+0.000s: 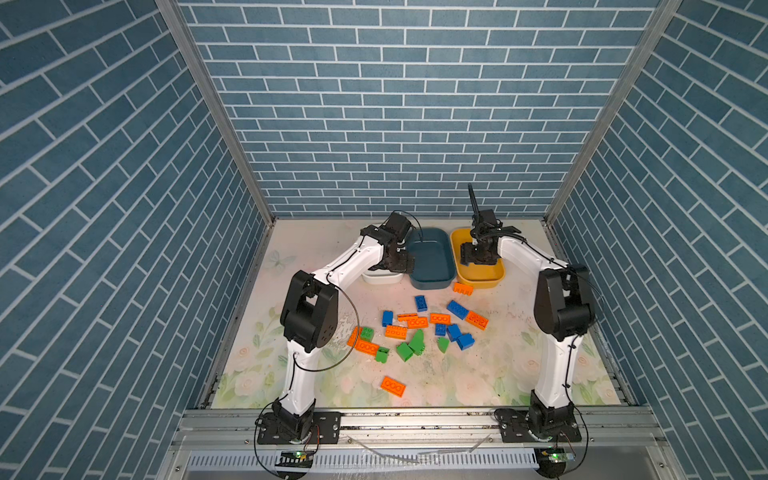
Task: Sort the legos into containers by color
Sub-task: 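Carry the blue brick over the yellow tub and release it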
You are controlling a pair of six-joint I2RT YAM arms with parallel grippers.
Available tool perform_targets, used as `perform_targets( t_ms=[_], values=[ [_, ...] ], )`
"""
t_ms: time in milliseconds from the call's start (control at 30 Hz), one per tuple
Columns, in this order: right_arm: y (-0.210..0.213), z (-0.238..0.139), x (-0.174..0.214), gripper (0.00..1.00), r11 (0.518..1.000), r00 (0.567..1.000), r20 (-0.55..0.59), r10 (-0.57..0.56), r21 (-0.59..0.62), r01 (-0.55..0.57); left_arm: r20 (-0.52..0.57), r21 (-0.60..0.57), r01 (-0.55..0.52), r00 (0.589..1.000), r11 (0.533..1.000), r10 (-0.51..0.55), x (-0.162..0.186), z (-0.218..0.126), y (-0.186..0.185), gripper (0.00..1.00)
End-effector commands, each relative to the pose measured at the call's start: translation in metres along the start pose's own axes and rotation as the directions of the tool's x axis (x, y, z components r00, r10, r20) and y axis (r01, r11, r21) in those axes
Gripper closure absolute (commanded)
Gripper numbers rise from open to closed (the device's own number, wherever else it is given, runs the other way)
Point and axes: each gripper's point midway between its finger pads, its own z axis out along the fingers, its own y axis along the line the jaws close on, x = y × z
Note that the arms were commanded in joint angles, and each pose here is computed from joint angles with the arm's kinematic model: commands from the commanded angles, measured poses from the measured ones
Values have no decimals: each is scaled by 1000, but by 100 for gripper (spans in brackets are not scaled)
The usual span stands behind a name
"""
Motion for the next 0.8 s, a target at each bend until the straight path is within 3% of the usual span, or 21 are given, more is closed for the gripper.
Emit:
perform_targets(
  t_ms=[0,133,267,367,467,633,767],
  values=[
    [-3,-39,13,14,998,995,73,70,-7,-69,-70,34,-44,996,998,46,10,5,-9,1],
    [-5,-58,49,14,991,982,139,127,17,-130,-76,27,-51,996,998,53,4,8,-10,1],
    [19,-58,72,15,983,963,214,164,-117,-141,-77,28,-66,995,997,68,-1,11,-13,1],
    [30,-46,81,15,979,960,217,175,-146,-145,-88,13,-81,993,997,82,-3,16,-12,1],
    [37,-29,86,15,985,967,206,148,-113,-127,-94,-46,-104,991,994,99,-8,21,-3,1],
    [22,-10,90,15,988,966,221,135,41,-148,-94,-80,-116,990,990,108,-14,24,6,1],
    [29,0,88,16,991,964,231,129,10,-135,-92,-53,-90,992,995,85,-15,29,5,1]
  ],
)
